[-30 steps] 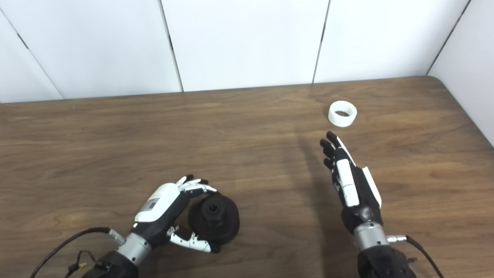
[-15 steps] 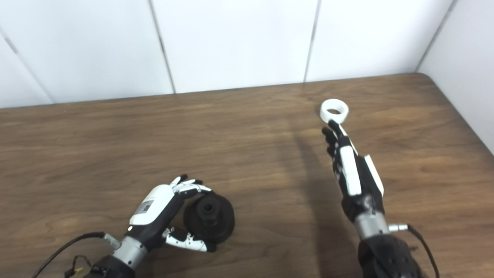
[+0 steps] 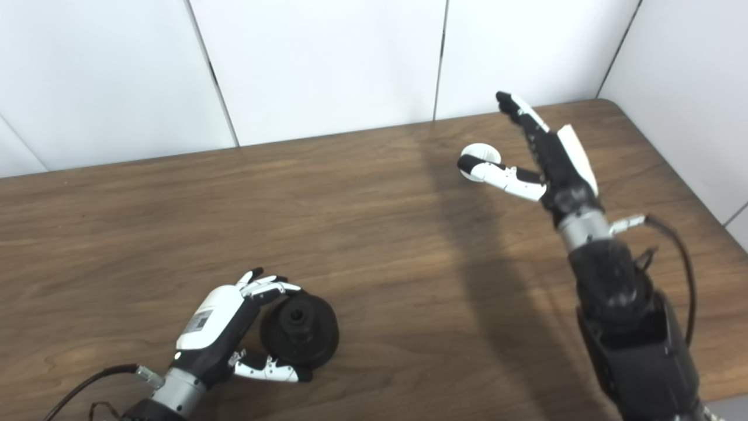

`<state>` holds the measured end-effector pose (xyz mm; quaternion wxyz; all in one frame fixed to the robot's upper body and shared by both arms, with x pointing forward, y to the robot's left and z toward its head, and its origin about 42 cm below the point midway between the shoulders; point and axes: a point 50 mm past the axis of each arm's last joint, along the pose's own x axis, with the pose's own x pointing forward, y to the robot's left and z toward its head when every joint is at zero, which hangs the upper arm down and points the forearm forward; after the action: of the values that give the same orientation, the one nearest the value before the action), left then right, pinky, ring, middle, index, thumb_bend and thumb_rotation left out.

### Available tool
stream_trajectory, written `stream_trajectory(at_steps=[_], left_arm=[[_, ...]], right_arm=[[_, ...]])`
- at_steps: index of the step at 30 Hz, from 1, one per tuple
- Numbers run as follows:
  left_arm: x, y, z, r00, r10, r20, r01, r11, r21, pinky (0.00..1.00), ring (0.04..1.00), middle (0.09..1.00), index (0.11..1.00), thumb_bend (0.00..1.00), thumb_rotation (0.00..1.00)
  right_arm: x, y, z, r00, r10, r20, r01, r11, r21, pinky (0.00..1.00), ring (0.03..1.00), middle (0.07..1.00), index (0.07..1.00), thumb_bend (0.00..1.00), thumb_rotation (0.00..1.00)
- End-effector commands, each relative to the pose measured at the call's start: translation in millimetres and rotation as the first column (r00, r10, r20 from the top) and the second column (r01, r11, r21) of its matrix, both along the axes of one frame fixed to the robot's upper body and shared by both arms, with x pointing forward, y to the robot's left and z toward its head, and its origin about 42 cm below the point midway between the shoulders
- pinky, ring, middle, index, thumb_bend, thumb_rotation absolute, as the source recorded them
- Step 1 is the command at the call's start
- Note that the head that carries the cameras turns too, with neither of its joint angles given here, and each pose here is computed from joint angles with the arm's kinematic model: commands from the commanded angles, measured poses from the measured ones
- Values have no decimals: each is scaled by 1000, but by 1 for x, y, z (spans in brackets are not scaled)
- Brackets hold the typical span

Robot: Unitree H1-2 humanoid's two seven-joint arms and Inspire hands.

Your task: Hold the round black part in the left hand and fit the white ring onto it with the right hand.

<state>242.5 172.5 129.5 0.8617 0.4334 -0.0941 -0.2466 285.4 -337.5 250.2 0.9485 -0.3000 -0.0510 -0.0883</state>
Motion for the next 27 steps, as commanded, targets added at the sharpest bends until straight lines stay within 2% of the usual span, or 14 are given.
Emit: stream_trajectory(at_steps=[1,7,12,17,23,27], left_arm=[[2,9,-3,1000,11,-13,-10,999,37,1000,869,764,481,524,54],[2,20,-5,1000,12,-10,-12,999,47,1000,864,762,481,524,53],[1,26,-8,1000,7,-3,-6,997,71,1000,851,762,481,524,53],[0,29,-11,1000,3,5,-3,997,72,1000,837,757,482,524,54],[-2,28,-12,1000,1,18,-2,997,74,1000,831,752,481,524,53],[-4,27,-11,1000,4,19,-5,997,76,1000,834,753,481,524,53]], right_arm=[[16,-2,17,999,5,35,-3,998,-69,928,928,909,876,849,352],[40,-7,21,1000,-8,-29,2,981,-195,815,867,874,856,901,312],[67,-12,23,994,-31,-104,-2,954,-301,935,951,904,877,895,311],[89,-18,22,987,-56,-152,2,941,-337,913,946,904,874,918,284],[113,-20,17,973,-94,-210,-3,908,-418,871,937,897,872,920,308],[126,-20,15,967,-100,-235,-18,891,-454,908,952,905,860,919,285]])
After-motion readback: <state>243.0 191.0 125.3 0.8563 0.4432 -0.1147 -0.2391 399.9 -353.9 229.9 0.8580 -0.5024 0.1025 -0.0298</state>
